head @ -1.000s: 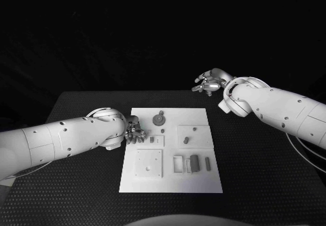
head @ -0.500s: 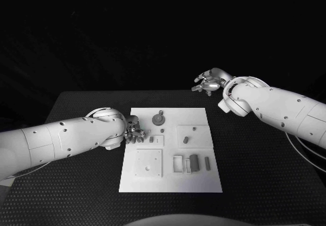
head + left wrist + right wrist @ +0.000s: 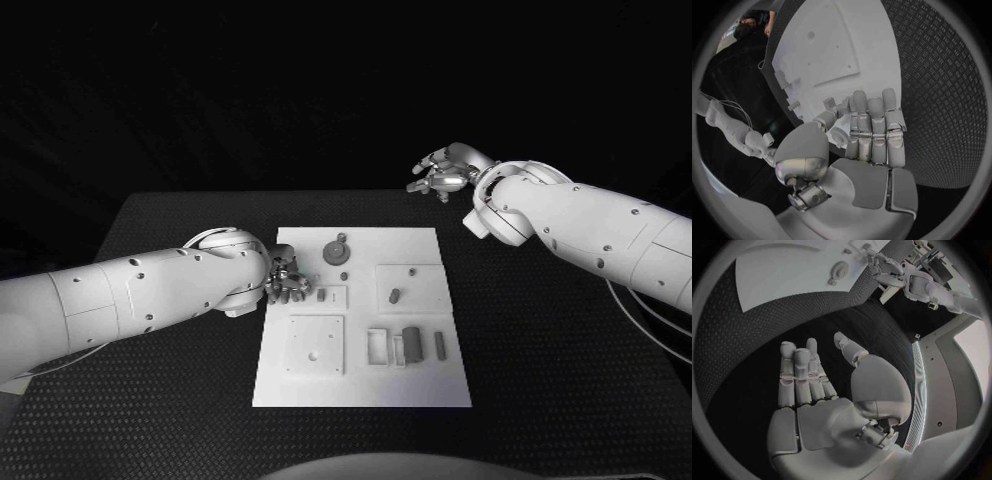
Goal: Assemble the parts on the task board
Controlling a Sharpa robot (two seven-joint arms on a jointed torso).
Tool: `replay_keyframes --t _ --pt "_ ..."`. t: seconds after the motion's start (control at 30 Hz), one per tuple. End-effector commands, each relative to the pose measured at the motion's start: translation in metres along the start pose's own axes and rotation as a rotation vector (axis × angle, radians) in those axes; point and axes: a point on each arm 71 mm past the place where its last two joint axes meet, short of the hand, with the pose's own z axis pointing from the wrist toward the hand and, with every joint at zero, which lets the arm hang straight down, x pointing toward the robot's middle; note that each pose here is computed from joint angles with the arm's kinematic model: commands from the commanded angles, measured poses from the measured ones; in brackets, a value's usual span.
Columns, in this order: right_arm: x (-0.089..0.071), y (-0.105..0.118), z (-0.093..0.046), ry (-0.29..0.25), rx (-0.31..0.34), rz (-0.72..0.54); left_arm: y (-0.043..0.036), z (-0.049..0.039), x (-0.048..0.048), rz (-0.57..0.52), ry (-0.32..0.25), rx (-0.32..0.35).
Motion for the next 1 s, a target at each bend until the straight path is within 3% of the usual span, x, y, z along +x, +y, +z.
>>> replay_keyframes --t 0.03,1.0 --pt "0.0015 0.0007 -0.0001 0.017 -0.004 -0.008 -0.0007 0.0008 0.0032 0.009 0.003 0.000" --pt "0.0010 -0.0007 -0.0005 0.022 0.001 -0.009 -0.0012 0.0010 0.0041 0.028 0.003 0.006"
